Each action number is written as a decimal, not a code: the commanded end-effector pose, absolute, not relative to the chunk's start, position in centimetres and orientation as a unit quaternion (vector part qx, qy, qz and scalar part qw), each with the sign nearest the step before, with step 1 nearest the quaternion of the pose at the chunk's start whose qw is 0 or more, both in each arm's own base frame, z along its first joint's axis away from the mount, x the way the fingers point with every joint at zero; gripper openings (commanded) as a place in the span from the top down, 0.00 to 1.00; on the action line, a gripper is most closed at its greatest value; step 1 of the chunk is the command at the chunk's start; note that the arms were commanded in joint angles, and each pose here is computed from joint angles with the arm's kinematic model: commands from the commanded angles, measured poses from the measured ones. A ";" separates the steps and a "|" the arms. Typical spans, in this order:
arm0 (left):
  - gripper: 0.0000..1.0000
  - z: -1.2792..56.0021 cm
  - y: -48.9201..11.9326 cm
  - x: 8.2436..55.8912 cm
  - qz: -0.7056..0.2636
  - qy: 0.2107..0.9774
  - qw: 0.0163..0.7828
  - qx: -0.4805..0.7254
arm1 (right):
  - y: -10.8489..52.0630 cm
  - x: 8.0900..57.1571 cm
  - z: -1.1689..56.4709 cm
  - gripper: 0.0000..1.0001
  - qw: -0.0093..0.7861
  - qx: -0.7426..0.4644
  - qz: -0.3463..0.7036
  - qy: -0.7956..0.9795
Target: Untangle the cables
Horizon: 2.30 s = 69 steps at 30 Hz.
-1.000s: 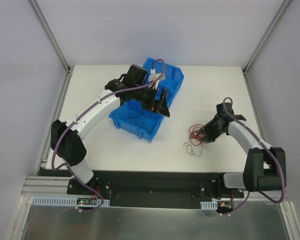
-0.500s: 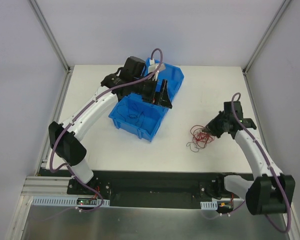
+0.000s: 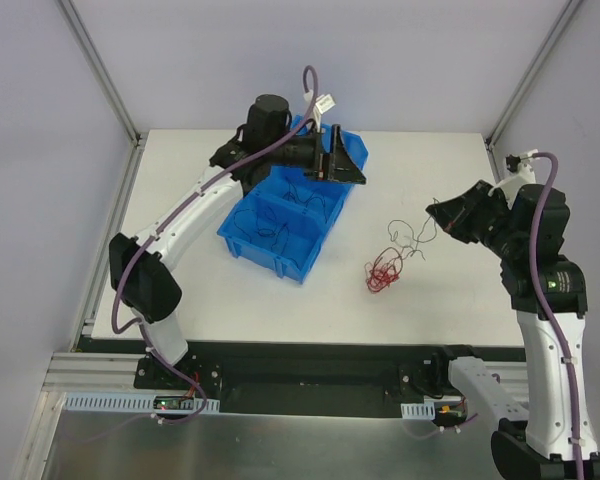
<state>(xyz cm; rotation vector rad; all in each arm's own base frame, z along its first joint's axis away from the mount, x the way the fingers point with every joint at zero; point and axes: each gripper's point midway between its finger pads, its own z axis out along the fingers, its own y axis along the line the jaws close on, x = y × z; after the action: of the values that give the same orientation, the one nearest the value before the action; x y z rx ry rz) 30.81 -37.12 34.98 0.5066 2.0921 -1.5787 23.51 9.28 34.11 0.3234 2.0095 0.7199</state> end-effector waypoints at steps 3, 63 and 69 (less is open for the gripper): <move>0.23 38.2 -43.1 28.1 -0.618 0.663 0.275 0.319 | 10.0 22.3 38.1 1.00 0.501 0.083 0.312 0.803; 0.16 29.4 -33.0 24.8 -0.400 0.771 0.420 0.264 | 12.6 26.8 42.5 1.00 0.510 0.155 0.417 0.736; 0.08 32.0 -22.9 24.5 -0.286 0.773 0.535 0.184 | 19.9 30.3 35.6 1.00 0.419 0.165 0.443 0.775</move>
<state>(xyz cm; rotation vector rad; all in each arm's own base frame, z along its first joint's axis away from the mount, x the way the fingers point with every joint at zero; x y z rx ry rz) 23.99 -28.67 32.25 0.5664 1.8440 -0.9401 27.94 15.53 36.41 0.3915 1.9686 0.9902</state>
